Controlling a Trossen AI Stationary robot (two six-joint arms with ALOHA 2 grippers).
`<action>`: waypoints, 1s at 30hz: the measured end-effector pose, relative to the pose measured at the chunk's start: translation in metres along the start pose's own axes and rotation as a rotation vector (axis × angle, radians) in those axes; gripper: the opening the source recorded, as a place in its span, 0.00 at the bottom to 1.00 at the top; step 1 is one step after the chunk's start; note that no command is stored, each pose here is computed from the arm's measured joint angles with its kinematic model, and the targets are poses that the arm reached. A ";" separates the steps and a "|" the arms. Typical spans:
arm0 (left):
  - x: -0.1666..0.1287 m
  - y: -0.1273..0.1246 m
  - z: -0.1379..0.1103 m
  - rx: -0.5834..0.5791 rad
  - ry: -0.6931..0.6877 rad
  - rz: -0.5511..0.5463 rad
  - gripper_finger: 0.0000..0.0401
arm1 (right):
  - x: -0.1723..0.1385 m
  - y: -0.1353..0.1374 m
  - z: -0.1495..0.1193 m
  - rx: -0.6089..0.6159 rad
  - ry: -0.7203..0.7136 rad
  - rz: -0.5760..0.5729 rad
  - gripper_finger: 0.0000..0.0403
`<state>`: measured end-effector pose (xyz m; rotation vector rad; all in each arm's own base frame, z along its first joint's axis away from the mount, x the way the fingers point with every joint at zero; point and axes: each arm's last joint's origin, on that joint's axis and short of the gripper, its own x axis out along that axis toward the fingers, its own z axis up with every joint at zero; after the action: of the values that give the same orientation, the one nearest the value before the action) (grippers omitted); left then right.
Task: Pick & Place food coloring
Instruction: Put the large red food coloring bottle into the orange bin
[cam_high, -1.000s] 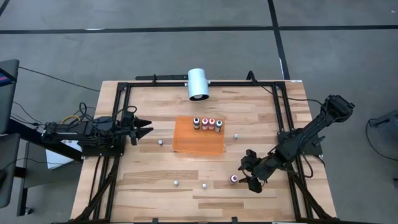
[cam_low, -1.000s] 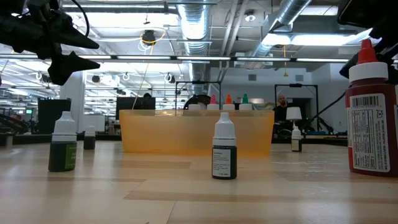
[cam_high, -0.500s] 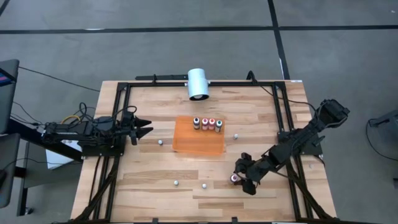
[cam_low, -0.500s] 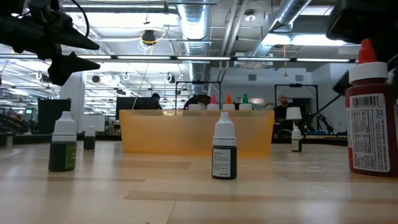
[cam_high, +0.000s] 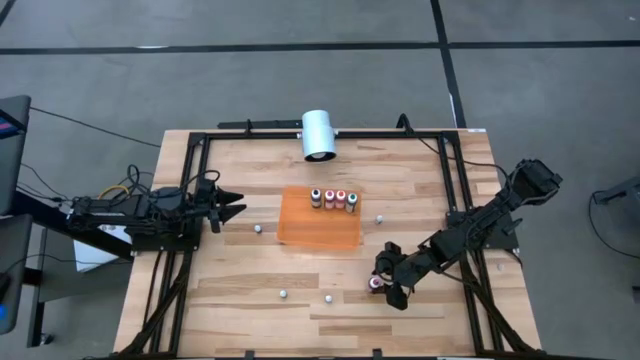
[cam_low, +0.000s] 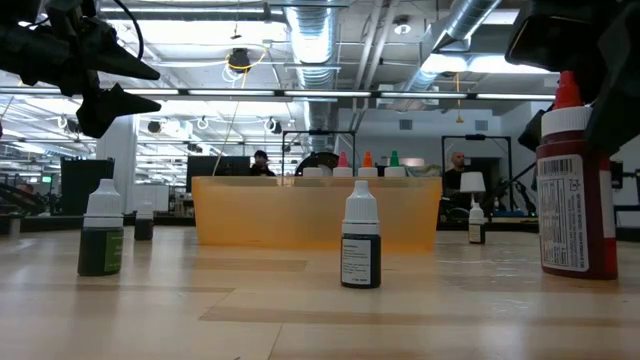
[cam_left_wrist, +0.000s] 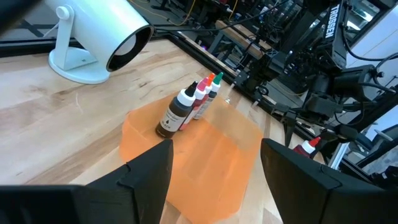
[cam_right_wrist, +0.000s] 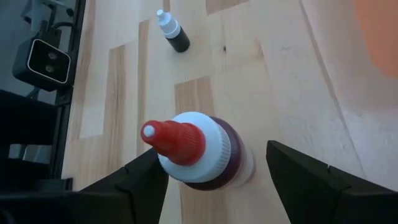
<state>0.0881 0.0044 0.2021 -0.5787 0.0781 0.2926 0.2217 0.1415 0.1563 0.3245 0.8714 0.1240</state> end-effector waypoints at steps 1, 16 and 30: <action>0.000 0.000 0.000 0.000 0.000 0.000 0.59 | 0.000 0.000 0.000 0.000 -0.001 0.000 0.63; 0.000 0.000 0.000 -0.057 0.000 0.000 0.59 | 0.000 -0.003 0.003 0.007 -0.026 -0.028 0.40; 0.000 0.000 0.001 -0.062 -0.007 -0.003 0.59 | -0.004 -0.007 0.029 0.016 -0.123 0.009 0.39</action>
<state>0.0882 0.0044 0.2028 -0.6390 0.0617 0.2947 0.2418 0.1270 0.1743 0.3480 0.7494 0.1044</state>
